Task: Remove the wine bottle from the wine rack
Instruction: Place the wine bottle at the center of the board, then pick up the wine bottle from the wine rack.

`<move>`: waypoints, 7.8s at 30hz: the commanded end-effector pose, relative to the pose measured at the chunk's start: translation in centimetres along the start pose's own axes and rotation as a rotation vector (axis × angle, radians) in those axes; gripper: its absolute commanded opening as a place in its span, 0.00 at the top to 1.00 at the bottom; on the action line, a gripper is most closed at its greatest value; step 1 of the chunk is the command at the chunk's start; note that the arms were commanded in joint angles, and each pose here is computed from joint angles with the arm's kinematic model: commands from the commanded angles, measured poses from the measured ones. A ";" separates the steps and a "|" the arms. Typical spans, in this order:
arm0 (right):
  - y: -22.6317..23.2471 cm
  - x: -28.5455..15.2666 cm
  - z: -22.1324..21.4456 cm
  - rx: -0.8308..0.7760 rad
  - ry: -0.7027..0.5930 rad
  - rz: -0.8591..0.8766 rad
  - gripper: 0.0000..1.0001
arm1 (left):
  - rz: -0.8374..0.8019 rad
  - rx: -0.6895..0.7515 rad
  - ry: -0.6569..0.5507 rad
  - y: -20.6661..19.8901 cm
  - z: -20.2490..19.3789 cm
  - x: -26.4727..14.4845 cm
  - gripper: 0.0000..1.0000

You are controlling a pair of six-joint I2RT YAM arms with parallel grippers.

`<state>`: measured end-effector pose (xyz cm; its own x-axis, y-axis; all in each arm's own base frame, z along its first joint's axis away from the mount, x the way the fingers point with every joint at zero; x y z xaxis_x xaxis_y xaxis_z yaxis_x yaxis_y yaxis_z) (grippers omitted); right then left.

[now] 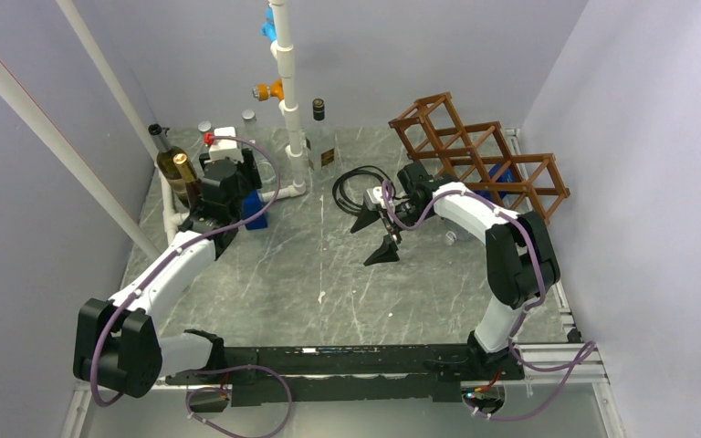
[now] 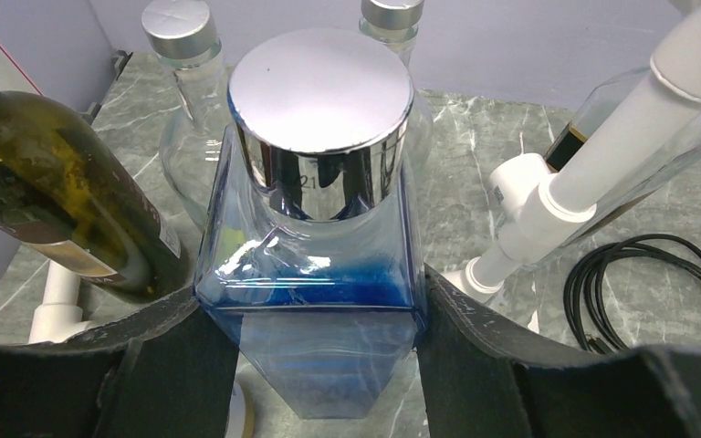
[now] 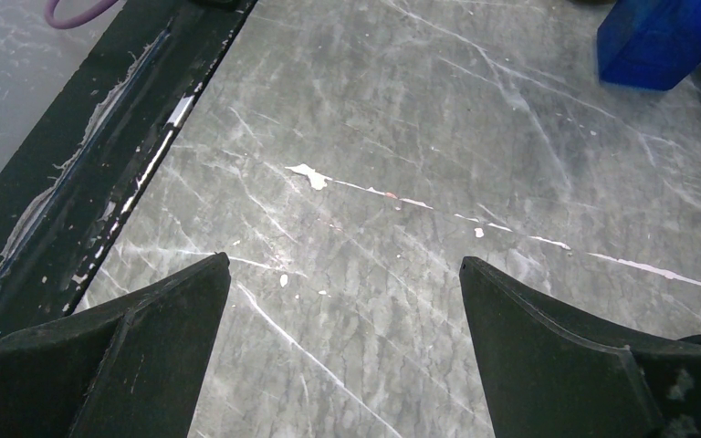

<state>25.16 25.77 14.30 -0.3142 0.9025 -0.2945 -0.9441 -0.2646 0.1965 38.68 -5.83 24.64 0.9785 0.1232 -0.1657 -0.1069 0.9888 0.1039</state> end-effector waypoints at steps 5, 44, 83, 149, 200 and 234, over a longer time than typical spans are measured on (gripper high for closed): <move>0.1 -0.2 0.9 -0.035 -0.028 0.000 0.00 | -0.050 -0.104 -0.164 -0.4 5.6 -1.0 0.57; 0.0 -0.1 0.7 -0.026 -0.027 0.001 0.00 | -0.096 -0.026 -0.213 0.5 9.1 -3.9 0.01; 0.9 -4.7 1.5 -0.062 0.017 -0.135 0.00 | -0.885 -0.001 -0.327 -7.3 11.5 -16.2 0.00; 6.4 -23.9 2.9 0.303 -0.102 -0.964 0.00 | -0.968 0.313 0.095 -14.1 -0.8 -15.3 0.00; 1.0 -27.1 -9.3 -0.650 0.859 -0.544 0.00 | -0.967 0.334 0.151 -14.5 -2.2 -14.6 0.00; -4.3 -26.6 -13.1 -1.020 1.016 -0.470 0.08 | -0.933 0.399 0.293 -14.9 -5.5 -12.8 0.01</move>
<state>35.42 -2.88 8.35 0.5200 0.4541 -0.7234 -0.7879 -0.0721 -0.6116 26.17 -21.31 18.09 0.5330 -0.5927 -0.6038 0.7861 0.6108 0.0945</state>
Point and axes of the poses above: each gripper's point midway between its finger pads, its own x axis out along the fingers, its own y axis along the line the jaws close on, z = x × y, the point moved 2 cm from there along -x, back along the fingers, and after that the axes turned 10 degrees about x, right-handed, at the moved point
